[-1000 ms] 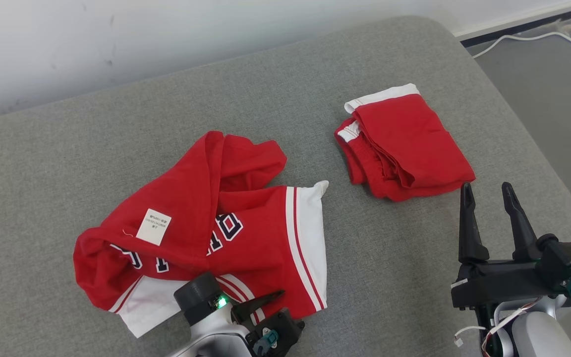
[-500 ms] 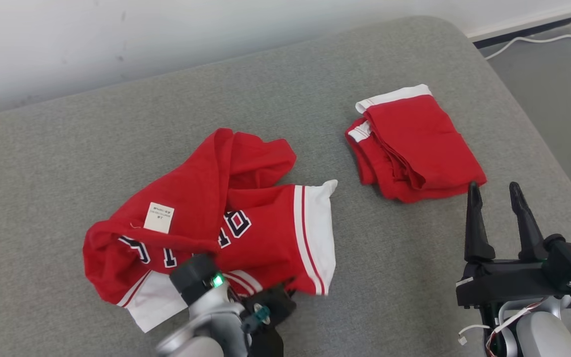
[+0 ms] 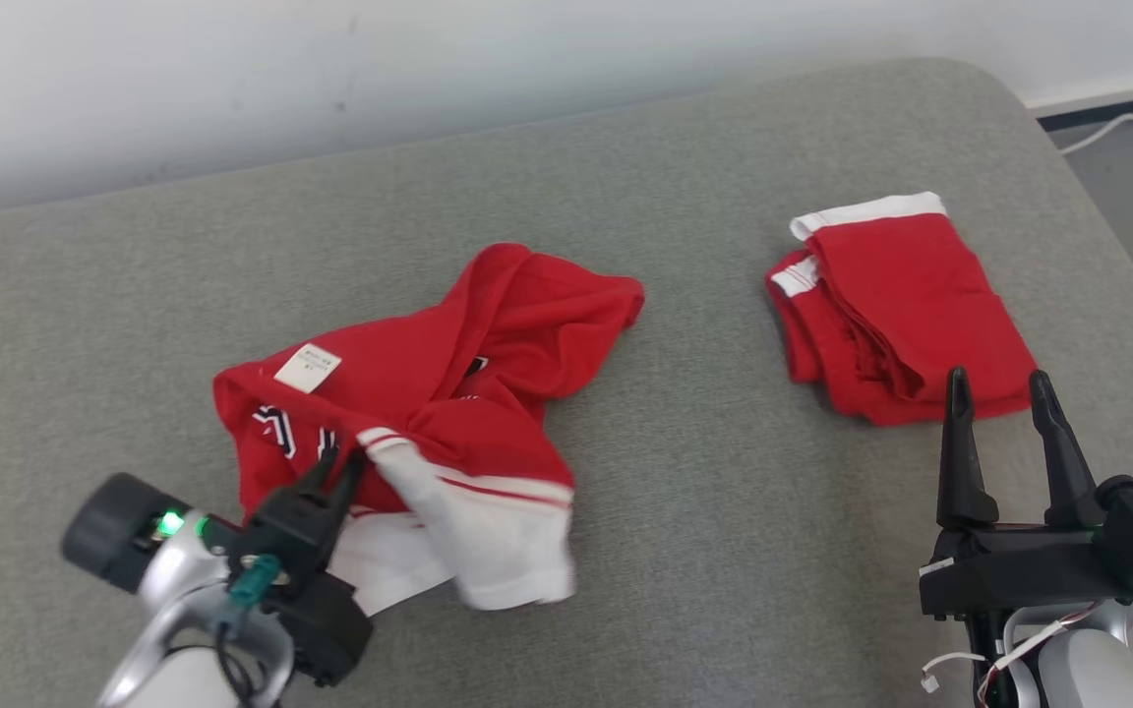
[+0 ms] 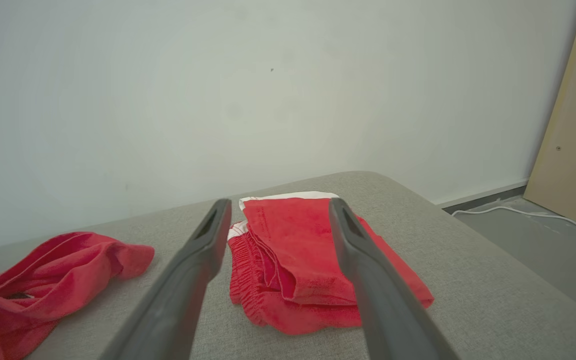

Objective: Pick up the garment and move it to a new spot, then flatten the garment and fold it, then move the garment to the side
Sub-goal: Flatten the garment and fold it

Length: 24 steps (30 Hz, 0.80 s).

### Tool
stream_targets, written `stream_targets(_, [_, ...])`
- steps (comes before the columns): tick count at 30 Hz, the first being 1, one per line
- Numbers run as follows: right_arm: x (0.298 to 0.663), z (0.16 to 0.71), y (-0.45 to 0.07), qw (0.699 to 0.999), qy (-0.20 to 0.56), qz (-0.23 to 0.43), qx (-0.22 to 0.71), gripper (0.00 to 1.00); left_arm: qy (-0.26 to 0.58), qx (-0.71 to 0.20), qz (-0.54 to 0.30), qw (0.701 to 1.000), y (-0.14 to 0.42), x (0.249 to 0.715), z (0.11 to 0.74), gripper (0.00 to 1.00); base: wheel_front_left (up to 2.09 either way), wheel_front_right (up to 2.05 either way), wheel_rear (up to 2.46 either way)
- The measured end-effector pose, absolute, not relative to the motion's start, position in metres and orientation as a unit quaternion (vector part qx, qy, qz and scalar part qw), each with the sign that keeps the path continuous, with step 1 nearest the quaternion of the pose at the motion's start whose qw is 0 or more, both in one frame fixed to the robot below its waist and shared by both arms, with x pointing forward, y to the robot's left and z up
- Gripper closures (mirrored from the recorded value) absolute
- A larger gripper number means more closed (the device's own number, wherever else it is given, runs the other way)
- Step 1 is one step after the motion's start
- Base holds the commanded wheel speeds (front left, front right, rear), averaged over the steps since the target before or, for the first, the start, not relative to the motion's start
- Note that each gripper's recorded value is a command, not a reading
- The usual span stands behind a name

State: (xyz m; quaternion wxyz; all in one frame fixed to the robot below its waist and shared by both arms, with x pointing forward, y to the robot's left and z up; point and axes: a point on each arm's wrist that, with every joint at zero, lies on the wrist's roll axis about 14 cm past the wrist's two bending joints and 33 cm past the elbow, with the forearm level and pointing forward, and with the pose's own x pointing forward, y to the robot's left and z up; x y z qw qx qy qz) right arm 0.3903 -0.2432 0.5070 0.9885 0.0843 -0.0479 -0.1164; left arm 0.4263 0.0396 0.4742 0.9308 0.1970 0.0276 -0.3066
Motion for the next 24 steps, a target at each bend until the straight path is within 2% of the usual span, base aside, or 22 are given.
stream_targets(5, [0.398, 0.506, -0.231, 0.99, -0.048, -0.098, 0.089, 0.0, 0.032, 0.2, -0.244, 0.948, 0.086, 0.431, 0.483, 1.0, 0.0, 0.0, 0.0])
stream_targets(9, [0.406, 0.508, -0.215, 0.991, -0.05, -0.075, 0.094, 0.0, 0.073, 0.196, -0.168, 0.963, 0.145, 0.427, 0.477, 1.0, 0.0, 0.0, 0.0])
stream_targets(15, [0.408, 0.508, -0.21, 0.992, -0.049, -0.069, 0.096, 0.0, 0.112, 0.202, -0.08, 0.97, 0.215, 0.422, 0.473, 1.0, 0.0, 0.0, 0.0])
stream_targets(24, [0.41, 0.506, -0.211, 0.992, -0.048, -0.071, 0.097, 0.0, 0.138, 0.176, -0.003, 0.975, 0.257, 0.419, 0.468, 1.0, 0.0, 0.0, 0.0])
